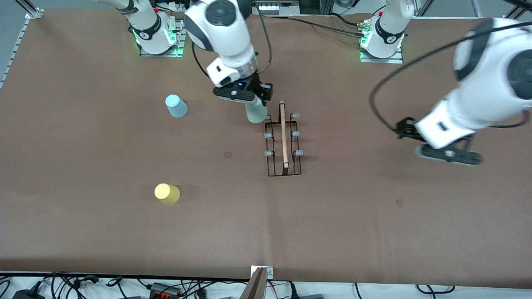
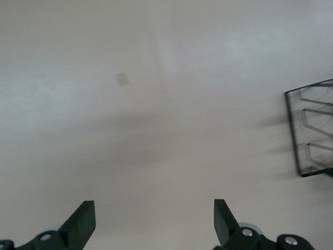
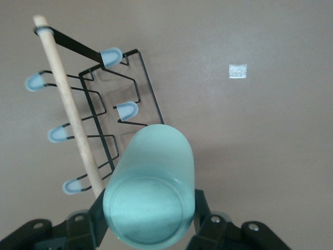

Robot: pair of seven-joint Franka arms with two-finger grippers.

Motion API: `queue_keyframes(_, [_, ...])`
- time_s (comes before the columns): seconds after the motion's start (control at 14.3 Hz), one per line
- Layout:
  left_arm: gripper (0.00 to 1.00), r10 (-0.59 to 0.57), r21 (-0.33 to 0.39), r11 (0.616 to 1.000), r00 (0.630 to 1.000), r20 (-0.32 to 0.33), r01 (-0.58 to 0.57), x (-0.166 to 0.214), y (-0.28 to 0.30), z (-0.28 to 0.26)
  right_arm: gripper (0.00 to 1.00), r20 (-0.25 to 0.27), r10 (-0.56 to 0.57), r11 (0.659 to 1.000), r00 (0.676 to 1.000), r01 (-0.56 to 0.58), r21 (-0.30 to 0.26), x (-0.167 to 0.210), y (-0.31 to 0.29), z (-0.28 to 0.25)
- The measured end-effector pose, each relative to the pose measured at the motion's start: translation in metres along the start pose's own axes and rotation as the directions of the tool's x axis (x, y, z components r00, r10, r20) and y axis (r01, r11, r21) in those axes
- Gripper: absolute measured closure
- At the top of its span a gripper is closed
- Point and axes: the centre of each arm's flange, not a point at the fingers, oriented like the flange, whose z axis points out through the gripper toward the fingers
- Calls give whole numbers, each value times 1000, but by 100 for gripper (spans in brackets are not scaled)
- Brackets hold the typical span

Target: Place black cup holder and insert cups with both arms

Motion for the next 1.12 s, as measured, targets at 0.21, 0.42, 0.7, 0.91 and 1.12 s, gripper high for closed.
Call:
queue_keyframes(0.21, [0, 24, -7, 1000, 1000, 2, -24, -11, -47, -7, 34, -5, -5, 1000, 1000, 5, -11, 0, -4, 32])
queue_keyframes(0.42, [0, 29, -24, 999, 1000, -8, -29, -29, -69, -22, 34, 1, -4, 1000, 1000, 4, -14, 1, -5, 38])
queue_keyframes(0.7, [0, -36, -28, 999, 999, -6, 36, -61, -88, -32, 34, 13, -16, 1000, 1000, 16, -25, -6, -9, 49])
queue_keyframes(0.91, [0, -141, -27, 990, 990, -4, 140, -74, -83, -32, 34, 24, -23, 999, 999, 24, -30, -10, -15, 60])
queue_keyframes(1.12, [0, -200, -28, 979, 979, -31, 200, -75, -75, -34, 30, 29, -22, 999, 999, 23, -32, -9, -18, 67])
